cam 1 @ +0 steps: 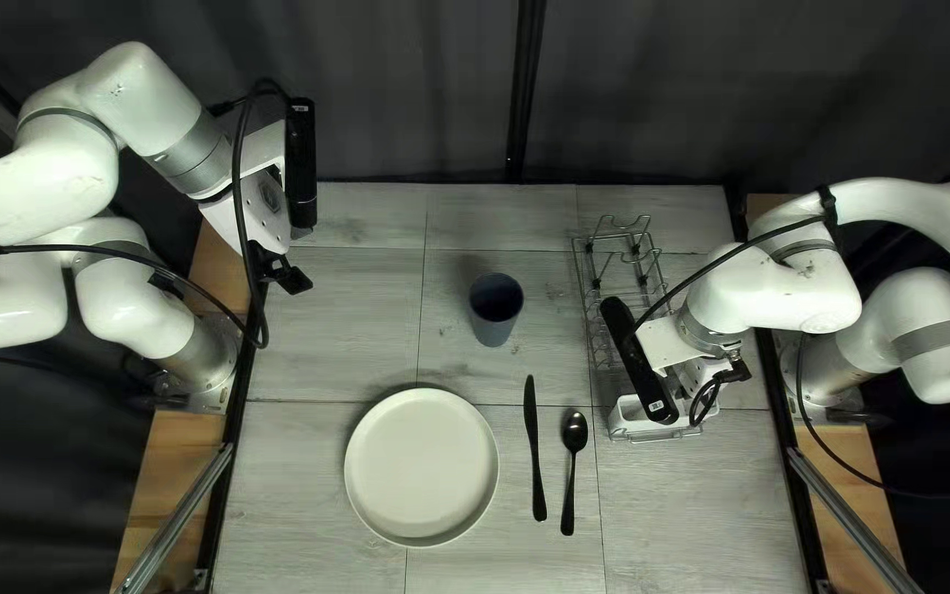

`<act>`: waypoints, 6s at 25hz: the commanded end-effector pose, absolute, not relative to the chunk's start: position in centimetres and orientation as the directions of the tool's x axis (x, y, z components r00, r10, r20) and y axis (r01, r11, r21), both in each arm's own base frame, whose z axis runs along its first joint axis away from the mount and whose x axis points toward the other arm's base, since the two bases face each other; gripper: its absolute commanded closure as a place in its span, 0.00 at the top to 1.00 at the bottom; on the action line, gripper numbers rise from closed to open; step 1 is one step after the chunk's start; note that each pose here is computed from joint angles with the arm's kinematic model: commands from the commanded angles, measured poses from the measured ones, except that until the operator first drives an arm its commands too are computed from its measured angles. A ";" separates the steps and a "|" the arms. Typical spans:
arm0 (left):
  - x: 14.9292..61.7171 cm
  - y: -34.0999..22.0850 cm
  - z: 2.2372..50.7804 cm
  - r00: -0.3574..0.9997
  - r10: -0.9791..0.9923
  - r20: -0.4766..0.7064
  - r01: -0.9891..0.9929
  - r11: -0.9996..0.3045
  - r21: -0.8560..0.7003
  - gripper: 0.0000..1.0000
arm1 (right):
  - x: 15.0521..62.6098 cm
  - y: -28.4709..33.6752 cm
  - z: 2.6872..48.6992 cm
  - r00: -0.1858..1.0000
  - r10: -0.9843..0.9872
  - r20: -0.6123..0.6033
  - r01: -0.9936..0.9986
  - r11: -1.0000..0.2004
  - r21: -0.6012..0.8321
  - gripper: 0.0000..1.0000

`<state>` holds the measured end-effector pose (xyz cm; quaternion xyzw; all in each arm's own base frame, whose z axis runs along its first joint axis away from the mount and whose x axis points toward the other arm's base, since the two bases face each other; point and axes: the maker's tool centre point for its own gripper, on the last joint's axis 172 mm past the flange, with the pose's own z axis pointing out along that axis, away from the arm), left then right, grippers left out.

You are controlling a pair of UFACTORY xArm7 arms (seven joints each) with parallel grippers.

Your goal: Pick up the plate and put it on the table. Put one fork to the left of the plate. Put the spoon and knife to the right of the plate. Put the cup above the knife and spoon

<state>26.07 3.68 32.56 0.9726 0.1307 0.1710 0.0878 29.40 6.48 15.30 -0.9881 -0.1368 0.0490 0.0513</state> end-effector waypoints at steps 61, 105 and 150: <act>26.1 3.7 32.6 0.907 0.284 0.310 0.224 -0.950 0.215 1.00 | 54.3 14.4 31.4 0.864 0.078 0.497 0.028 -0.994 0.106 0.00; 40.7 -15.1 29.7 0.868 0.067 0.492 0.126 -0.988 -0.087 1.00 | 54.3 14.4 31.4 0.864 0.078 0.497 0.028 -0.994 0.106 0.00; 44.5 -13.6 24.9 0.865 0.044 0.500 0.060 -0.998 -0.016 0.00 | 54.3 14.4 31.4 0.864 0.078 0.497 0.028 -0.994 0.106 0.00</act>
